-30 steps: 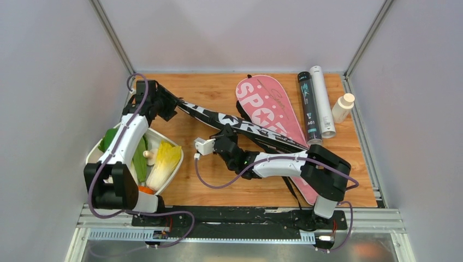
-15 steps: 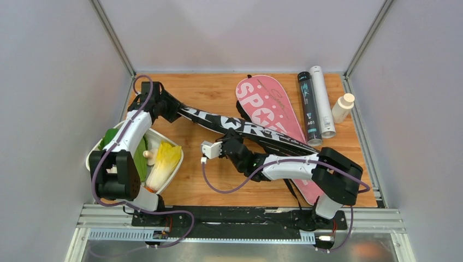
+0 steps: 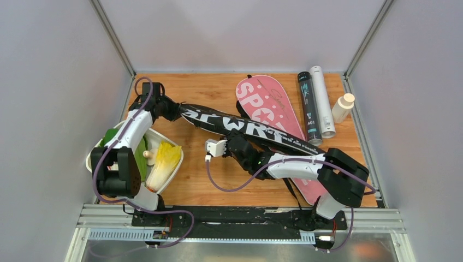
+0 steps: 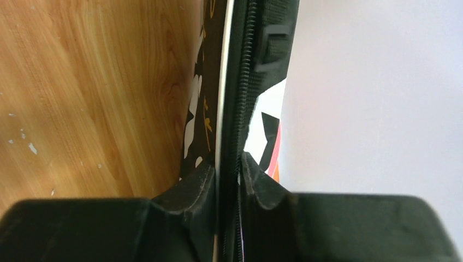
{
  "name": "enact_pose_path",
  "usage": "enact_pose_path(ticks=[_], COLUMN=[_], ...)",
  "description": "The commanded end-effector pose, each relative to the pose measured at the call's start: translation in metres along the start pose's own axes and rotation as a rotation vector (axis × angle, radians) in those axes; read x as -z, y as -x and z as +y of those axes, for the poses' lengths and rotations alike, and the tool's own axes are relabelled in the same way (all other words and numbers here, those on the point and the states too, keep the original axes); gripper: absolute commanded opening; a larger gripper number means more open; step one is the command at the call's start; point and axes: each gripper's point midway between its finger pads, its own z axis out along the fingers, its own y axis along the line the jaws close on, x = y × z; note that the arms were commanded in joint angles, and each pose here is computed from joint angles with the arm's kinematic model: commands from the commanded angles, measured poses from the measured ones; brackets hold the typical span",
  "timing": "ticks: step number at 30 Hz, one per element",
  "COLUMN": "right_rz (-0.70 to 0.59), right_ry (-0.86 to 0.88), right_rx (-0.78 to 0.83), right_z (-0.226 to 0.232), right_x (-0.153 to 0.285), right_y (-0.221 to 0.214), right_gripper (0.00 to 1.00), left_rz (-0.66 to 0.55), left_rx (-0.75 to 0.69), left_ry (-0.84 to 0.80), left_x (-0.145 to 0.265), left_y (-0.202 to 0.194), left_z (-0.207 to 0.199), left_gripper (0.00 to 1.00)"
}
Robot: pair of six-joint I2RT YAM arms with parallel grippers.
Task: Pack up the badminton gear
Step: Zip the racket bag at the center of the board.
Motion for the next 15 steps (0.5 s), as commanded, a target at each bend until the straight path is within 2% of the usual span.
enact_pose_path(ticks=[1, 6, 10, 12, 15], right_rz=[-0.062, -0.140, -0.240, -0.264, -0.297], right_ry=[-0.071, 0.006, 0.117, 0.160, 0.201], right_rx=[-0.292, -0.808, -1.266, -1.447, -1.620], right_z=[-0.050, -0.057, -0.060, -0.058, -0.049], right_x=[0.009, 0.029, 0.050, 0.055, 0.051], right_y=[0.026, 0.059, 0.093, 0.104, 0.115], right_gripper=[0.31, 0.55, 0.71, 0.72, 0.68], left_rz=[0.099, 0.042, 0.067, 0.094, 0.124], left_rx=[0.071, 0.165, 0.238, 0.277, 0.309], left_ry=[-0.067, -0.074, -0.077, -0.071, -0.051], left_x=[0.008, 0.017, 0.014, 0.011, 0.010], left_y=[-0.019, -0.014, -0.020, -0.025, -0.034], left_z=[-0.010, -0.013, -0.012, -0.010, -0.010], left_gripper=[0.00, 0.00, 0.00, 0.00, 0.00])
